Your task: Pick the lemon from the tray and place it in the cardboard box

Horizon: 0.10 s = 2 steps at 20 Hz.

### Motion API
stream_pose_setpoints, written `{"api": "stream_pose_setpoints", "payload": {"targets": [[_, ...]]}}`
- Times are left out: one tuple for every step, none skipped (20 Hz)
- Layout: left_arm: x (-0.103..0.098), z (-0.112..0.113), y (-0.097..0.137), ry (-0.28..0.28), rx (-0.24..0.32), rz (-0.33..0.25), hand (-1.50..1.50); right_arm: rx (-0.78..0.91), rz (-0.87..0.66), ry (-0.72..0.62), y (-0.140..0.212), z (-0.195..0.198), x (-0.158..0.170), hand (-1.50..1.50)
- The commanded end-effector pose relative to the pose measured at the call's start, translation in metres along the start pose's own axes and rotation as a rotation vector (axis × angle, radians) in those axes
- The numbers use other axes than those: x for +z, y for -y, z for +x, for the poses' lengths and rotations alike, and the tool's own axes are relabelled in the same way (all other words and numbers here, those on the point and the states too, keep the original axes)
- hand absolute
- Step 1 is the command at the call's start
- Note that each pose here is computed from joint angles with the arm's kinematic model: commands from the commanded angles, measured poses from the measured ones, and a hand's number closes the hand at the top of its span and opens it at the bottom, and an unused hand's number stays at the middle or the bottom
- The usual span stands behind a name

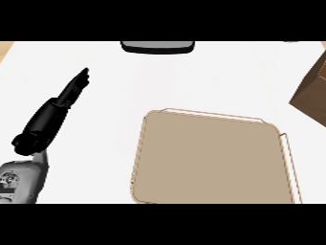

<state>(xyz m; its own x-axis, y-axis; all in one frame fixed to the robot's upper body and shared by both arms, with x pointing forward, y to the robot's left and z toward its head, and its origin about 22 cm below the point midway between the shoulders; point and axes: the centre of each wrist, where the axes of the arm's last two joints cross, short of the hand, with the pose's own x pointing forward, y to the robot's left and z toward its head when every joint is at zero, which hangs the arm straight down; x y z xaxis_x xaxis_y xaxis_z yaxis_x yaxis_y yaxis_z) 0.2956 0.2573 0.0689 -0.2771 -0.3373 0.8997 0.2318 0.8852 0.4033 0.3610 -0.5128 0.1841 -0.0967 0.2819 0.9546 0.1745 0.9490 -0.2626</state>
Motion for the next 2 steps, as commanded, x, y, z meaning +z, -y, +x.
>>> {"api": "stream_pose_setpoints", "payload": {"targets": [[-0.007,-0.003,0.006,0.008,-0.001,-0.018,0.00,-0.124,-0.115,-0.006,0.025,-0.004,0.017,-1.50],[0.001,-0.005,0.000,0.010,0.002,-0.003,0.00,-0.092,-0.154,0.001,0.035,-0.012,0.028,-1.50]]}}
